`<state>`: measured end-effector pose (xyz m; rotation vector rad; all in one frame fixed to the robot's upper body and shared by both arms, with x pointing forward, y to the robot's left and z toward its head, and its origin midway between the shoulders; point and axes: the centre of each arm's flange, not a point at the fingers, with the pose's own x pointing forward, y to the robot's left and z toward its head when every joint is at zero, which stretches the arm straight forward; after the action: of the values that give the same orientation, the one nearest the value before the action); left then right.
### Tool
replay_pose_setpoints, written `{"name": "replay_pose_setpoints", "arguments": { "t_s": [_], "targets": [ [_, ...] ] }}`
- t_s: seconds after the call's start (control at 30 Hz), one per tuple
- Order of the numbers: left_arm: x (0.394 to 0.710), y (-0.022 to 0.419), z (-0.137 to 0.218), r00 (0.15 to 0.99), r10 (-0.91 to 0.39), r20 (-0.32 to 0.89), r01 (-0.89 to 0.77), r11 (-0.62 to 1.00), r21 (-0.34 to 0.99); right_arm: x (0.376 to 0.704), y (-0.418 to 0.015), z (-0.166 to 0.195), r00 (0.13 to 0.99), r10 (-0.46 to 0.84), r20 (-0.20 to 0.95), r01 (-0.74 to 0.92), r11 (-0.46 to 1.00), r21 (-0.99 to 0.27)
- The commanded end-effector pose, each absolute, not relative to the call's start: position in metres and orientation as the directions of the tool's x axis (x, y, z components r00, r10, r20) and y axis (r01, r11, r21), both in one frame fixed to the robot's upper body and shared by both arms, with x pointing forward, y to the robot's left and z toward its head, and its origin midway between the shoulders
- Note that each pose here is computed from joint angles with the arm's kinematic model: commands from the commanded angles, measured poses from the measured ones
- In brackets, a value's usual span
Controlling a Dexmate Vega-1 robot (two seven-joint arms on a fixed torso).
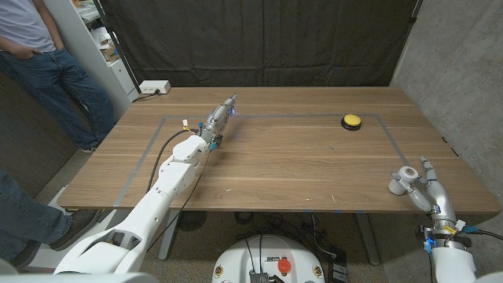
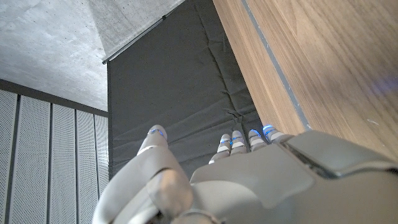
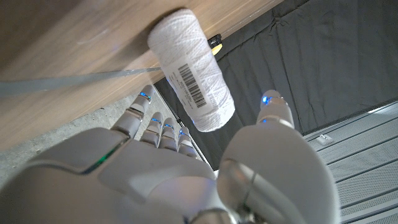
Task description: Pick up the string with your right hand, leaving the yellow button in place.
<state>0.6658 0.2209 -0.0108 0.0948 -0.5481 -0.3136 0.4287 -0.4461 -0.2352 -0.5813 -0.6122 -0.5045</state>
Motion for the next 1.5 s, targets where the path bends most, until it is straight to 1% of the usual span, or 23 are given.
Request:
{"name": "replay_pose_setpoints", "arguments": {
  "t_s": [0.03, 0.57, 1.07, 1.5],
  "targets": [
    [0.664, 0.218, -0.014, 0.814, -0.313, 0.489, 0.262, 0.950, 0.171, 0.433, -0.448, -0.240, 0.707, -0.260, 0.658, 0.589, 0.732, -0.342],
    [0.665, 0.216, -0.013, 0.819, -0.307, 0.485, 0.256, 0.951, 0.171, 0.446, -0.449, -0.239, 0.705, -0.268, 0.657, 0.585, 0.743, -0.326],
    [0.662, 0.219, -0.014, 0.826, -0.293, 0.481, 0.240, 0.956, 0.170, 0.455, -0.448, -0.239, 0.667, -0.289, 0.686, 0.608, 0.744, -0.277],
    [0.666, 0.220, -0.015, 0.825, -0.299, 0.479, 0.251, 0.954, 0.164, 0.459, -0.441, -0.237, 0.656, -0.305, 0.690, 0.626, 0.731, -0.272]
  ]
}}
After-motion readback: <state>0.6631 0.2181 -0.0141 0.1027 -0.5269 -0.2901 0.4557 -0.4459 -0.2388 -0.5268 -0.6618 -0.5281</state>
